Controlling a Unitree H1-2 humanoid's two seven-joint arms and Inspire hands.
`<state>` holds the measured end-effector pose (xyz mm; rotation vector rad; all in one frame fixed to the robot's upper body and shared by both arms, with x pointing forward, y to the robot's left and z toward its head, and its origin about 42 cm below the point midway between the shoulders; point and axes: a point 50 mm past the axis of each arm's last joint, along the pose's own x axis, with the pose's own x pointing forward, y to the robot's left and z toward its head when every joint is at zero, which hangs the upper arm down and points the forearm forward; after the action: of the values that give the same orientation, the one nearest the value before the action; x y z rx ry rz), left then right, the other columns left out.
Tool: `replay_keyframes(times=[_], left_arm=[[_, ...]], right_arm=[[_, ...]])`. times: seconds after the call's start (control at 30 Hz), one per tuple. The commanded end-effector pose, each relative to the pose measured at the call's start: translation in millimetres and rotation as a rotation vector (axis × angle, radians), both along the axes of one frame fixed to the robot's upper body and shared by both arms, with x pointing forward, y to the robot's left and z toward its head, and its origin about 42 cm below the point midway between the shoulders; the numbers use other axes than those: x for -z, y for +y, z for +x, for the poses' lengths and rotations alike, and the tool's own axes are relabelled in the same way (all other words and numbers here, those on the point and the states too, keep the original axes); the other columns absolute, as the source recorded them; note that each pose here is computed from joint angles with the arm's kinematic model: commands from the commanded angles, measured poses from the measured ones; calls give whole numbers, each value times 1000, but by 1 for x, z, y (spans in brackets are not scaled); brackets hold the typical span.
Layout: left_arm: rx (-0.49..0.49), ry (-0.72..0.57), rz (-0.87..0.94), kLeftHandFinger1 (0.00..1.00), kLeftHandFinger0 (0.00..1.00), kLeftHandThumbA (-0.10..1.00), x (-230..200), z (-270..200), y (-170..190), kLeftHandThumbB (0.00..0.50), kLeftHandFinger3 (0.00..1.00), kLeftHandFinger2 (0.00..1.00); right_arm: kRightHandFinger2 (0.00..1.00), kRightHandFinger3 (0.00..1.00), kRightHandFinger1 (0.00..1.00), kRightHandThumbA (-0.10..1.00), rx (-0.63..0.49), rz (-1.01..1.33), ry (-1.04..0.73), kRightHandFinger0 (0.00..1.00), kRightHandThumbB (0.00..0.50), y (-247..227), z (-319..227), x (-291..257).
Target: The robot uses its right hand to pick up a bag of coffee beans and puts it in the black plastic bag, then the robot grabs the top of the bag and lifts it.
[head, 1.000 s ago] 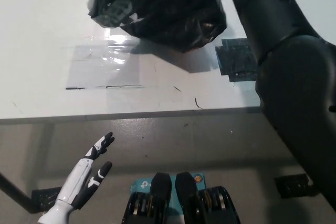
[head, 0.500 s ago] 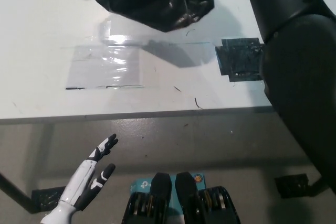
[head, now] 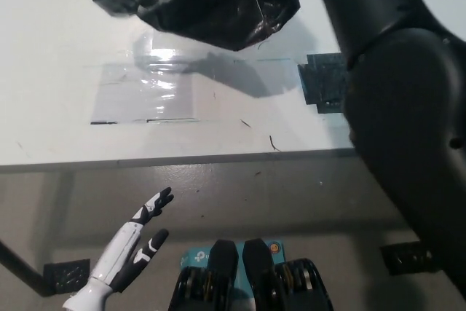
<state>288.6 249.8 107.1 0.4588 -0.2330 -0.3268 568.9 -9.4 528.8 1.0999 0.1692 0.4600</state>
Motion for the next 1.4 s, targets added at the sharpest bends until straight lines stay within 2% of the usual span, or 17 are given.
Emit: replay_keyframes(times=[0.0,0.1,0.3,0.37,0.5,0.57,0.67,0.7,0.73,0.77,0.8,0.83,0.87,0.93,1.07,1.17,1.37], left_arm=[[40,-22,31,1000,1000,1000,-9,5,0,219,1000,985],[51,-27,29,1000,1000,1000,-10,7,-2,212,1000,968],[67,-35,30,984,1000,1000,-12,10,-7,209,1000,966],[67,-32,24,982,1000,1000,-12,10,-8,217,1000,963],[72,-47,23,985,1000,993,-15,11,-8,196,1000,971],[73,-52,24,986,1000,993,-17,12,-9,196,1000,969],[76,-42,25,998,1000,987,-18,11,-7,201,1000,964],[78,-48,28,981,1000,981,-19,12,-7,198,1000,947],[78,-59,34,970,1000,978,-20,12,-7,206,1000,933],[78,-63,36,970,1000,978,-20,13,-7,206,1000,933],[77,-65,38,968,1000,977,-20,13,-7,207,1000,930],[77,-65,38,968,1000,977,-20,13,-7,207,1000,930],[78,-63,35,951,1000,968,-21,12,-7,215,1000,902],[79,-60,32,951,1000,968,-21,12,-7,215,1000,902],[81,-74,30,888,1000,929,-24,15,-6,212,1000,841],[84,-71,42,893,1000,952,-22,14,-7,235,1000,841],[86,-73,49,882,1000,964,-20,13,-8,222,1000,827]], right_arm=[[680,873,291,-13,-20,32,-112,0,0,24,-17,-40],[648,779,242,63,-33,12,-66,0,5,38,-16,-9],[641,752,175,83,-78,-15,-5,0,0,55,-17,36],[643,797,157,90,-83,-29,9,0,0,61,-19,47],[619,748,110,121,-84,-38,21,0,6,61,-18,65],[484,638,17,104,-58,-57,31,0,25,58,-16,73],[444,610,4,190,3,-136,58,0,62,40,-8,104],[666,823,199,271,38,-212,58,125,98,34,-5,113],[1000,1000,924,717,70,-354,35,712,290,22,-1,130],[1000,1000,924,717,67,-408,19,712,290,18,0,137],[1000,1000,1000,743,60,-452,4,904,207,14,1,142],[1000,1000,1000,743,61,-454,2,904,207,14,1,142],[1000,1000,1000,857,66,-621,-43,1000,342,6,3,153],[1000,1000,1000,857,66,-829,-96,1000,342,-6,5,168],[1000,1000,1000,839,51,-1391,-233,1000,475,-51,18,173],[1000,1000,1000,897,61,-1409,-261,1000,489,-60,22,159],[1000,1000,1000,1000,141,-1410,-394,1000,476,-60,25,108]])
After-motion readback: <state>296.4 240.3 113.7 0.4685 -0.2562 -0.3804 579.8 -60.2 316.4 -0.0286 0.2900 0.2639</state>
